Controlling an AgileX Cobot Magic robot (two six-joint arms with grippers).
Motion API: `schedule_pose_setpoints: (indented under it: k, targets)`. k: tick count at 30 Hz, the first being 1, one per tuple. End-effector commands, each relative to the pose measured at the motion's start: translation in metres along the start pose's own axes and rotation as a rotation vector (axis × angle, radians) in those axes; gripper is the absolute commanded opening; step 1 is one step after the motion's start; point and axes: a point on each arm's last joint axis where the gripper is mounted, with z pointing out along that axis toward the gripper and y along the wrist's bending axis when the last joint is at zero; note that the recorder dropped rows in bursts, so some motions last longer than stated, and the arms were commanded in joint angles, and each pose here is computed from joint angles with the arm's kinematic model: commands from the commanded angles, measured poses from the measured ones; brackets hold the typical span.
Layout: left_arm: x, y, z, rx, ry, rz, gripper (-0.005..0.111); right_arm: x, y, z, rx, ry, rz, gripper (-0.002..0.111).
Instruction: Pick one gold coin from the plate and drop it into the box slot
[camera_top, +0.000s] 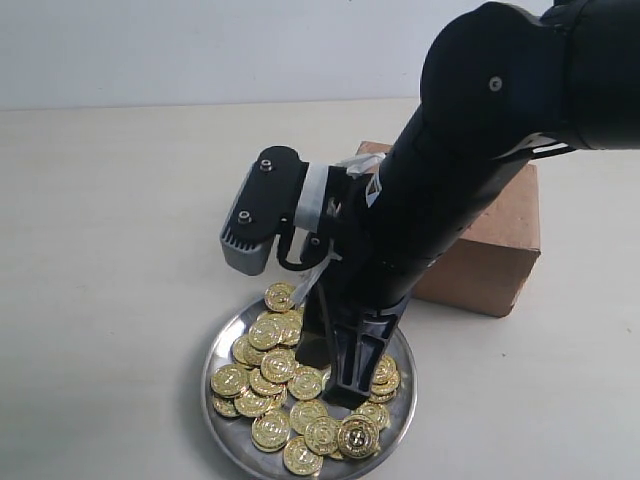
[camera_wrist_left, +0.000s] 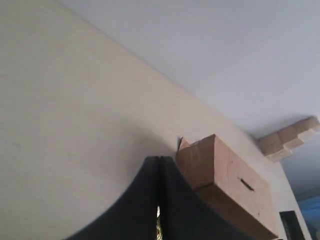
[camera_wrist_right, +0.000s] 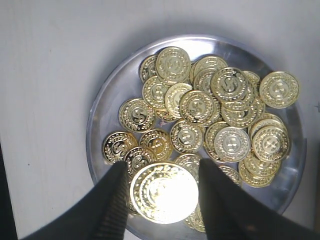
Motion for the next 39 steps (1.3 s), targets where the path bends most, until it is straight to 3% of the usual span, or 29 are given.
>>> schedule_pose_setpoints:
  k: [1, 3, 5, 7, 15, 24, 31, 39]
  targets:
    - [-0.002, -0.005, 0.019, -0.032, 0.128, 0.018, 0.014, -0.001, 0.001, -0.004, 0.009, -0.01, -0.031, 0.026]
    - [-0.004, -0.008, 0.026, -0.033, 0.173, 0.03, 0.026, -0.001, 0.001, -0.004, 0.01, -0.012, -0.031, 0.026]
    - [-0.006, -0.012, 0.034, -0.024, 0.226, 0.06, 0.05, -0.001, 0.001, -0.004, 0.011, -0.013, -0.032, 0.026]
    - [-0.008, -0.017, 0.04, -0.003, 0.253, 0.064, 0.064, -0.001, 0.001, -0.004, 0.011, -0.013, -0.032, 0.026]
    - [-0.004, -0.025, 0.067, 0.052, 0.481, 0.113, 0.061, -0.001, 0.001, -0.004, 0.011, -0.013, -0.041, 0.026]
    - [0.014, -0.035, 0.097, 0.313, 0.813, 0.195, 0.061, -0.004, -0.002, -0.005, 0.047, -0.046, -0.052, 0.026]
    - [0.03, -0.028, 0.129, 0.455, 0.929, 0.064, 0.061, -0.005, -0.003, -0.005, 0.055, -0.053, -0.058, 0.026]
    - [0.043, -0.016, 0.154, 0.474, 0.991, -0.15, 0.061, -0.009, -0.007, -0.005, 0.103, -0.098, -0.057, 0.026]
